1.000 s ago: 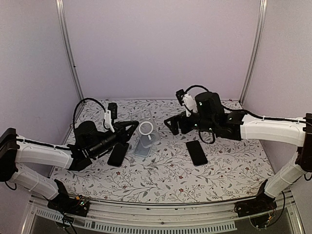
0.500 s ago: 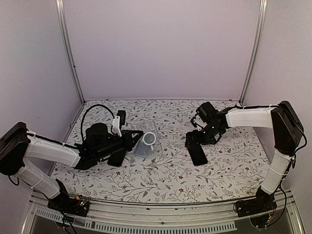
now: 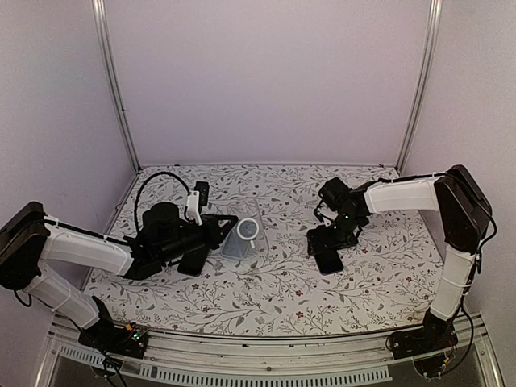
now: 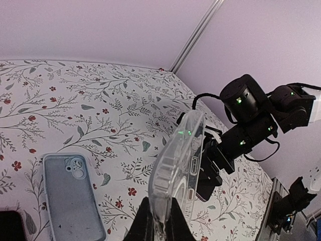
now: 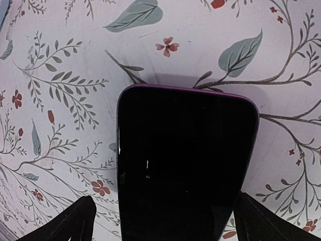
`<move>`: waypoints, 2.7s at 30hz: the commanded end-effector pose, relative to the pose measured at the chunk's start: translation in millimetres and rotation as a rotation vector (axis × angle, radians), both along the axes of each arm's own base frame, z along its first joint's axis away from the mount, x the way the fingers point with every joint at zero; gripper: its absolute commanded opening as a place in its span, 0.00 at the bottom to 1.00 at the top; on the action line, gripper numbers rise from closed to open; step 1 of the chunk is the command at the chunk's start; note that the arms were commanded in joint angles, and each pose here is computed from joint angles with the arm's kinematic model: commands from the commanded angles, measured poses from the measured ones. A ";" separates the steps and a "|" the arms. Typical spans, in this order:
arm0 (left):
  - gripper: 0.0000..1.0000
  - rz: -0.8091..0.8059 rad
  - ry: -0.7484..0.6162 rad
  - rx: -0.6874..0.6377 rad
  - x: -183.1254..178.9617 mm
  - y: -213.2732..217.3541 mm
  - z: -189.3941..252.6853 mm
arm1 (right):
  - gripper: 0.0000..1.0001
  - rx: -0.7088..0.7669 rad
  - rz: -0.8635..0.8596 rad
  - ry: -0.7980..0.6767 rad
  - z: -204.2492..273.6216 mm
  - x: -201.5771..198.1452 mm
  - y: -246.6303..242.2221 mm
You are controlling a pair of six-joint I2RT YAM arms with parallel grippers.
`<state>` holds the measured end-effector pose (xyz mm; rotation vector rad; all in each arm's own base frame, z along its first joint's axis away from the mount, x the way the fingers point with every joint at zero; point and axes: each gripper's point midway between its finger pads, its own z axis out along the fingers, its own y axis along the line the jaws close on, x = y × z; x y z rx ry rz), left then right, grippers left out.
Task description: Put the phone into the phone case
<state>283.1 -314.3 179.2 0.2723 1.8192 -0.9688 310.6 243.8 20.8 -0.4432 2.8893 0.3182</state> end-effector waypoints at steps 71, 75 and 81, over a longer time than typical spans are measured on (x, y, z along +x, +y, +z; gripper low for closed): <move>0.60 0.097 0.803 0.034 13.1 -83.0 -150.5 | 0.76 -0.226 0.078 0.102 -40.4 -6.5 -14.8; 0.60 0.088 0.781 0.033 13.1 -85.6 -144.9 | 0.71 -0.220 0.075 0.094 -36.9 -5.5 -14.0; 0.60 0.069 0.755 0.027 14.1 -89.2 -137.7 | 0.69 -0.196 0.072 0.050 -15.2 -0.1 -10.6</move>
